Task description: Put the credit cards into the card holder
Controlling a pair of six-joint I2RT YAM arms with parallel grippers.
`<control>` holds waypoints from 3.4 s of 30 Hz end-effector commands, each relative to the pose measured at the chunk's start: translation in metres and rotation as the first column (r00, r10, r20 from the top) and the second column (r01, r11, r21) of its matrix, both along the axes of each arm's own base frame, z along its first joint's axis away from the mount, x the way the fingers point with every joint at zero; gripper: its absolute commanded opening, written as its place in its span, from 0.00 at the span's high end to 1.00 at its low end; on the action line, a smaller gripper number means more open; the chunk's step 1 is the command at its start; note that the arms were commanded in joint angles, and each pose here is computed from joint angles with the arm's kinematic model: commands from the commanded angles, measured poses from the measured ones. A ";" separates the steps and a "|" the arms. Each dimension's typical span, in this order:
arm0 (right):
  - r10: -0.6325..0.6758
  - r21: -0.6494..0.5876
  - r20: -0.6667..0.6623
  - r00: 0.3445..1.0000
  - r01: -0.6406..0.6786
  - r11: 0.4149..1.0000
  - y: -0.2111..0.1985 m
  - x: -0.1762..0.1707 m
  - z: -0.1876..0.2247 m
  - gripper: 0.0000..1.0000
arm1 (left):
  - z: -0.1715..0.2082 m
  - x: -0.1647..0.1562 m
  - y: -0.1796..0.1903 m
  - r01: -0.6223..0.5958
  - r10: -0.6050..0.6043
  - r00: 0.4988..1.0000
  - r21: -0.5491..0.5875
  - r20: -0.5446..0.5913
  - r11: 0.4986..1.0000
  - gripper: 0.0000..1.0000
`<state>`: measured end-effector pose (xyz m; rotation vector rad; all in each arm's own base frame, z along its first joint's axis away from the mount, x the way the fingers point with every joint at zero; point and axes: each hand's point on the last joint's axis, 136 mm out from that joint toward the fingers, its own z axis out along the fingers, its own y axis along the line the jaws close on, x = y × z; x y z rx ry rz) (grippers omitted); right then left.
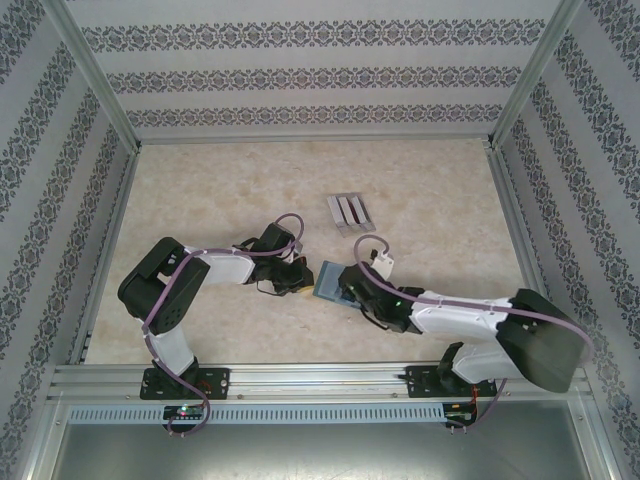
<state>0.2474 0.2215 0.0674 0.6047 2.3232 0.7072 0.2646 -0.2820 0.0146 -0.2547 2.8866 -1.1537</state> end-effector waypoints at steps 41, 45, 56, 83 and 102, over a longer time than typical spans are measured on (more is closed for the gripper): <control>0.185 -0.031 -0.290 0.939 -0.203 0.979 -0.014 -0.016 -0.042 0.35 | -0.030 -0.054 -0.013 0.132 -0.122 0.982 0.057 -0.143 0.990 0.93; 0.202 -0.024 -0.286 0.937 -0.218 0.976 -0.008 -0.014 -0.042 0.37 | -0.030 -0.055 -0.013 0.134 -0.124 0.982 0.057 -0.145 0.989 0.93; 0.262 -0.004 -0.241 0.935 -0.271 0.963 0.013 -0.002 -0.033 0.56 | -0.029 -0.055 -0.017 0.142 -0.134 0.981 0.049 -0.139 0.989 0.94; 0.350 -0.151 -0.245 0.904 -0.392 0.907 0.022 -0.001 -0.018 0.42 | -0.032 -0.062 -0.008 0.034 -0.031 0.990 0.018 -0.139 0.999 0.91; 0.314 -0.216 -0.261 0.913 -0.372 0.903 -0.012 -0.004 -0.019 0.41 | -0.034 -0.060 -0.010 0.037 -0.032 0.989 0.029 -0.141 0.999 0.90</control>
